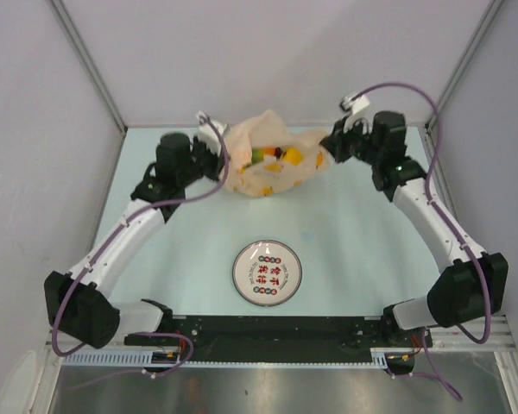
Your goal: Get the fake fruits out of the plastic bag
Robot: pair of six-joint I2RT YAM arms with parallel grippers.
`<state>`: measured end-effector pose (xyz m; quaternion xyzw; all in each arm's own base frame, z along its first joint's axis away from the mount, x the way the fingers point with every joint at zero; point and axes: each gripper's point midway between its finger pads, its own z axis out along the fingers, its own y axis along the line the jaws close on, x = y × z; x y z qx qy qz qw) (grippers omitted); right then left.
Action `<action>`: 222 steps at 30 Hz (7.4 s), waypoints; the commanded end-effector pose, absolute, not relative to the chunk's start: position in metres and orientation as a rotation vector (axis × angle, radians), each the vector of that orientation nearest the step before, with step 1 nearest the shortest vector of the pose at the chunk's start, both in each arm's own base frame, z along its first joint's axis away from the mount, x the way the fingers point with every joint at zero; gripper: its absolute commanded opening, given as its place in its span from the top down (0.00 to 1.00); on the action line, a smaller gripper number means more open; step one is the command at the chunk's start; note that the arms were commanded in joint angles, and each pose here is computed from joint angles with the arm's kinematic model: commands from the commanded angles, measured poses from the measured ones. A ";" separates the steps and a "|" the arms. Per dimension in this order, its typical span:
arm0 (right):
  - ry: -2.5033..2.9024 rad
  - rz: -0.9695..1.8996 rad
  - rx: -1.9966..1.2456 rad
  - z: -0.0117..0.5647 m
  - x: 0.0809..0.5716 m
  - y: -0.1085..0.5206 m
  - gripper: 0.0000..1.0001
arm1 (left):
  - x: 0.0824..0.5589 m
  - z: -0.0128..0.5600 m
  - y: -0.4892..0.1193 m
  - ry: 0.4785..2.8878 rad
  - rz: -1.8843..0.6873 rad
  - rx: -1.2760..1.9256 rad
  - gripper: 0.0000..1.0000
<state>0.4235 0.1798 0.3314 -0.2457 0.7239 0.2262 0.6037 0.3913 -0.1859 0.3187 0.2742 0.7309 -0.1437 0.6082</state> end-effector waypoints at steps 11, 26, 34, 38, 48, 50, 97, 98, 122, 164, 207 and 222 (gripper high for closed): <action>1.666 0.537 -0.754 0.334 0.294 0.214 0.00 | 0.284 0.253 -0.172 1.893 -0.561 0.562 0.19; 1.783 0.781 -1.332 0.218 0.245 0.318 0.63 | 0.301 0.204 -0.170 1.973 -0.580 0.421 0.08; 1.717 0.642 -1.541 0.160 0.273 0.330 0.43 | 0.308 0.178 -0.147 2.031 -0.616 0.383 0.07; 1.734 0.587 -1.582 0.128 0.289 0.334 0.34 | 0.306 0.164 -0.134 2.058 -0.616 0.367 0.07; 1.726 0.526 -1.597 0.088 0.316 0.356 0.27 | 0.312 0.170 -0.103 2.049 -0.566 0.251 0.07; 1.713 0.474 -1.604 0.084 0.325 0.357 0.25 | 0.310 0.168 -0.102 2.060 -0.588 0.218 0.08; 2.442 0.741 -1.188 0.069 0.181 0.299 0.61 | 0.290 0.242 -0.078 1.806 -0.609 0.074 0.12; 2.426 0.699 -1.151 0.068 0.194 0.299 0.60 | 0.291 0.245 -0.076 1.801 -0.612 0.060 0.12; 2.465 0.652 -1.069 0.059 0.203 0.290 0.06 | 0.296 0.234 -0.067 1.832 -0.633 -0.023 0.16; 1.950 0.594 -1.125 0.126 0.392 0.339 0.36 | 0.273 0.125 -0.228 2.036 -0.461 0.889 0.14; 1.871 0.888 -1.503 0.173 0.290 0.316 0.92 | 0.348 0.187 -0.211 1.983 -0.441 0.622 1.00; 2.107 1.092 -1.477 0.202 0.193 0.299 0.94 | 0.354 0.217 -0.208 1.897 -0.394 0.658 1.00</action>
